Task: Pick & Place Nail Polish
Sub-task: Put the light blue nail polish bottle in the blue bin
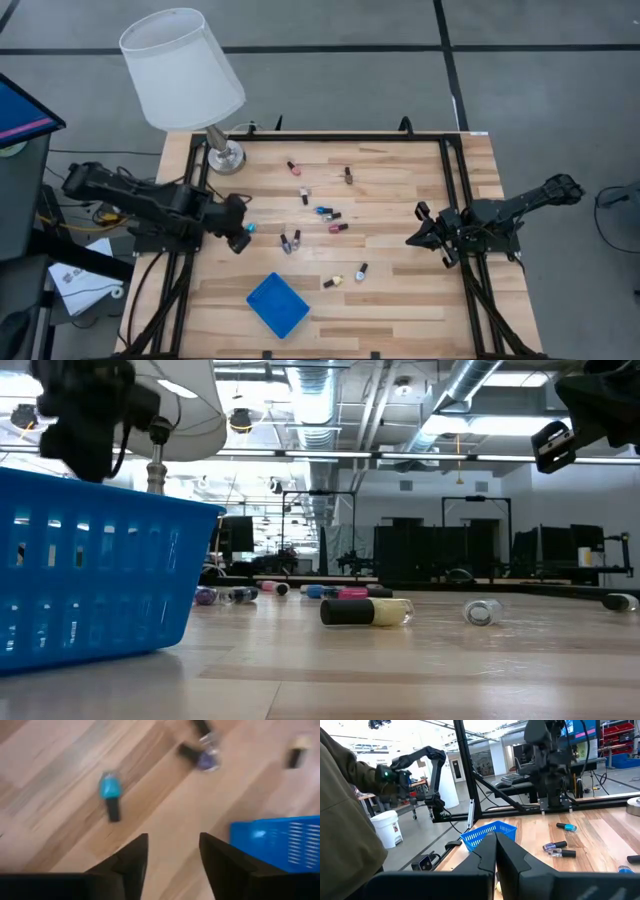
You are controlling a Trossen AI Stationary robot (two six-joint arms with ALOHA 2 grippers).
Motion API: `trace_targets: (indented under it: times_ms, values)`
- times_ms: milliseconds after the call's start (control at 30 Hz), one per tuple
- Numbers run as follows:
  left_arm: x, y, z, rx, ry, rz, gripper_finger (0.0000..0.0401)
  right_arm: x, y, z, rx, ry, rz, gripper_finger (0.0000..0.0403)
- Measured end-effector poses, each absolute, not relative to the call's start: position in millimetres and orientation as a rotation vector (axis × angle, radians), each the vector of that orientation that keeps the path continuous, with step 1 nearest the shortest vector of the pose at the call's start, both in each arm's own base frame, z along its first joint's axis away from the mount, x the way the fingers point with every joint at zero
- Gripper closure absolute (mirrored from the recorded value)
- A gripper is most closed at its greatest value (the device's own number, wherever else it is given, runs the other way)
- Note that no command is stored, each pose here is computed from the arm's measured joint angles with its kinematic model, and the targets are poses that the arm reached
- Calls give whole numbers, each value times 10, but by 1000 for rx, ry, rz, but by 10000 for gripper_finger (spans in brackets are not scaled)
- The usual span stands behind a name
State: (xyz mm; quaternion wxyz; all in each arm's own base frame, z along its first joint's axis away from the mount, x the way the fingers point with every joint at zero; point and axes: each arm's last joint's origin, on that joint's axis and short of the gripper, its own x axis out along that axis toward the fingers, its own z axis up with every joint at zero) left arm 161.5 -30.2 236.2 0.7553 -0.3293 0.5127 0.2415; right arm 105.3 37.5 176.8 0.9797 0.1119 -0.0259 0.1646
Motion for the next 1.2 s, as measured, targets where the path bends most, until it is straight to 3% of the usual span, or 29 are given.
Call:
trace_targets:
  times_ms: [267, 567, 800, 1000, 1200]
  values:
    - [1617, -246, 1944, -639, 1195, 718, 205, 1053, 375, 1768, 225, -52, 331, 403]
    - [1758, -221, 1637, -686, 1199, 686, 169, 1053, 376, 1768, 225, -52, 332, 403]
    - [1806, -218, 1443, -649, 1253, 705, 166, 1053, 376, 1768, 225, -52, 332, 403]
    - [1831, -217, 1313, -640, 1287, 681, 189, 1053, 375, 1768, 225, -52, 331, 403]
    - [1801, -150, 1254, -654, 1330, 696, 255, 1053, 376, 1768, 226, -52, 332, 403]
